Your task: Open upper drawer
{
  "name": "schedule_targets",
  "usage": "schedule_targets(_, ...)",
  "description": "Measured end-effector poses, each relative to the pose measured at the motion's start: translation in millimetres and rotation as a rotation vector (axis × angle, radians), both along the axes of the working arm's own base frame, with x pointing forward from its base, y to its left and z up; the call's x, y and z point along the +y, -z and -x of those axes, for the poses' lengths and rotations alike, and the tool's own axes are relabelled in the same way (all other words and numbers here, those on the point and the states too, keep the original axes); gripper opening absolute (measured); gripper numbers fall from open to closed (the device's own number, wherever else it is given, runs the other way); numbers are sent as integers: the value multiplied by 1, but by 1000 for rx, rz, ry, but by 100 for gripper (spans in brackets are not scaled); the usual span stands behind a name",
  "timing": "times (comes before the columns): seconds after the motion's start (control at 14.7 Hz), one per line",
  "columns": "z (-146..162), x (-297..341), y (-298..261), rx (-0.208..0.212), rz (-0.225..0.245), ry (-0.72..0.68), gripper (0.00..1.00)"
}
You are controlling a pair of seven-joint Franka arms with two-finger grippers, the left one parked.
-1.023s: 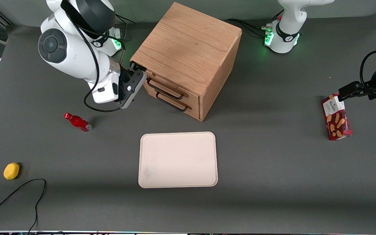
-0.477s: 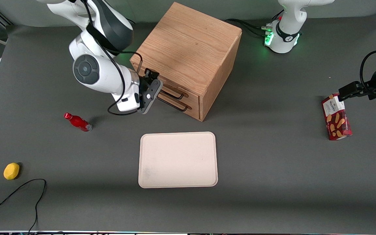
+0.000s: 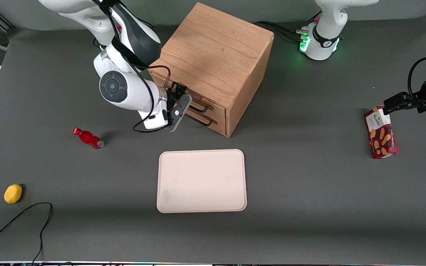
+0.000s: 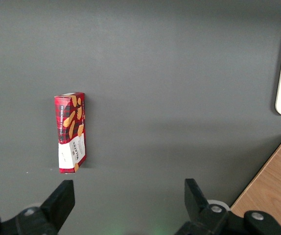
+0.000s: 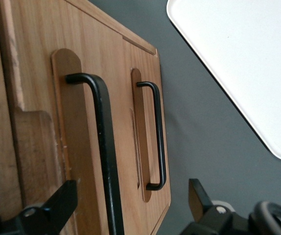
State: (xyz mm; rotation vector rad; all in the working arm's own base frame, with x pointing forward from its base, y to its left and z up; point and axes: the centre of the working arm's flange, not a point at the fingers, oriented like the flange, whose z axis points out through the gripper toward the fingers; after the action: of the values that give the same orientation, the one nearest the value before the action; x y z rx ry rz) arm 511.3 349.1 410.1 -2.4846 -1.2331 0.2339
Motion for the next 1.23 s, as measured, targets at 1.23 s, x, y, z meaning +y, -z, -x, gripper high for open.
schedule_targets(1.23,-55,-48,23,-165,14,94,100)
